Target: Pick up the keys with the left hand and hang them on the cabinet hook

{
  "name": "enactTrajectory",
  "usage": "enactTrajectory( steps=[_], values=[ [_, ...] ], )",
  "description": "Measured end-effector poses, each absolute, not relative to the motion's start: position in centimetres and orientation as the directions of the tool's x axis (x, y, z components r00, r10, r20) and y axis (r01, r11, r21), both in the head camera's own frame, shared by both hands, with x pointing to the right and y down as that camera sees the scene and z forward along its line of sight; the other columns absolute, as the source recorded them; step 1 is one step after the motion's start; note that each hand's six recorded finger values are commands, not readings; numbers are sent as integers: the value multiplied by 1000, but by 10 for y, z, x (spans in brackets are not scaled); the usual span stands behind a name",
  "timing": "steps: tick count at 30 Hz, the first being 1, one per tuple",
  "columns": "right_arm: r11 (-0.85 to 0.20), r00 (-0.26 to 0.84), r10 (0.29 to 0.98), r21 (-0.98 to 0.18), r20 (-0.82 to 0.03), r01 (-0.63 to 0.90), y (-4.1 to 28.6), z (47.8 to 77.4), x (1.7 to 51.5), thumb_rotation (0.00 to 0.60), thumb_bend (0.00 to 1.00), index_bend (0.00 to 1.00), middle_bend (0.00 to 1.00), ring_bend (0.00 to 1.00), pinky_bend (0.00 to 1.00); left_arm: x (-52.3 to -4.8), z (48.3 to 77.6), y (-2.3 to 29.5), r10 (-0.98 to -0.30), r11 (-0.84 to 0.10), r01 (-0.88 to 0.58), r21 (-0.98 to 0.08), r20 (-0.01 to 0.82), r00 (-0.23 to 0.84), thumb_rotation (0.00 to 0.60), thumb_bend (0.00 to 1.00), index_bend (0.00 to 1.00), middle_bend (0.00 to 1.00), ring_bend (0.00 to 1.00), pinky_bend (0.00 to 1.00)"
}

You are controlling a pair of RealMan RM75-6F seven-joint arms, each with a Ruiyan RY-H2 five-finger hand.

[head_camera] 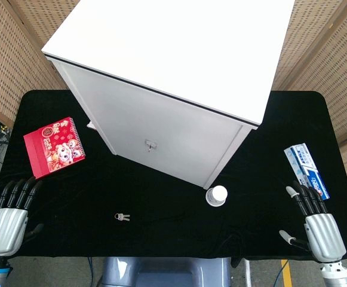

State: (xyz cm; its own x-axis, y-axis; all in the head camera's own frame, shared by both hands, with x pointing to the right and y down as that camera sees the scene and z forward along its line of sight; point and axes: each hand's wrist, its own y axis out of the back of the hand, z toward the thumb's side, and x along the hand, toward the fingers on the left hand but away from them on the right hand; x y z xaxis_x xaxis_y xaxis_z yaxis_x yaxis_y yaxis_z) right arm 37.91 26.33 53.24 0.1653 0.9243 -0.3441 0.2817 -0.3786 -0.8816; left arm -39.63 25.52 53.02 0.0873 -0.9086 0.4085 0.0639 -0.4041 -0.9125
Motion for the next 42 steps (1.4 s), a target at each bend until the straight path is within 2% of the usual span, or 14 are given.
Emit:
enactTrajectory(
  steps=[29,30,32,33,34,36,38,40,41,42],
  values=[
    [-378,165,924,-881,-344,284,265,530,380,600,106,0,0,0,0,-392,535,258,-897,-426,62,-903,430,101,600,0,0,0,0,4],
    [-378,165,924,-881,-344,284,265,530,380,600,106,0,0,0,0,-392,535,258,-896,-429,63,-901,433,102,600,0,0,0,0,19],
    [-378,163,924,-881,-344,284,264,531,380,600,106,0,0,0,0,-392,537,258,-892,-435,63,-898,439,103,600,0,0,14,80,150],
    [-378,163,924,-881,-345,284,264,531,380,600,106,0,0,0,0,-391,538,258,-891,-437,62,-897,442,104,600,4,0,39,132,211],
    [-378,162,925,-881,-344,285,264,531,380,600,106,0,0,0,0,-390,539,258,-890,-439,59,-897,442,107,600,22,0,102,229,301],
    [-378,162,925,-881,-345,285,264,531,380,600,106,0,0,0,0,-388,540,257,-890,-438,47,-898,440,118,600,68,18,277,385,427],
    [-381,159,924,-879,-348,288,264,531,380,600,105,0,0,0,0,-385,545,256,-891,-433,42,-901,434,135,600,134,117,575,604,596],
    [-382,158,923,-877,-350,290,264,532,381,600,105,0,0,0,0,-381,551,256,-891,-428,33,-903,428,151,600,178,257,786,756,711],
    [-383,157,923,-877,-351,290,264,532,381,600,105,0,0,0,0,-379,554,255,-890,-430,26,-902,429,157,600,187,334,853,805,746],
    [-383,157,923,-877,-351,291,264,532,381,600,105,0,0,0,0,-378,557,255,-887,-434,23,-900,432,162,600,191,371,875,821,756]
  ],
)
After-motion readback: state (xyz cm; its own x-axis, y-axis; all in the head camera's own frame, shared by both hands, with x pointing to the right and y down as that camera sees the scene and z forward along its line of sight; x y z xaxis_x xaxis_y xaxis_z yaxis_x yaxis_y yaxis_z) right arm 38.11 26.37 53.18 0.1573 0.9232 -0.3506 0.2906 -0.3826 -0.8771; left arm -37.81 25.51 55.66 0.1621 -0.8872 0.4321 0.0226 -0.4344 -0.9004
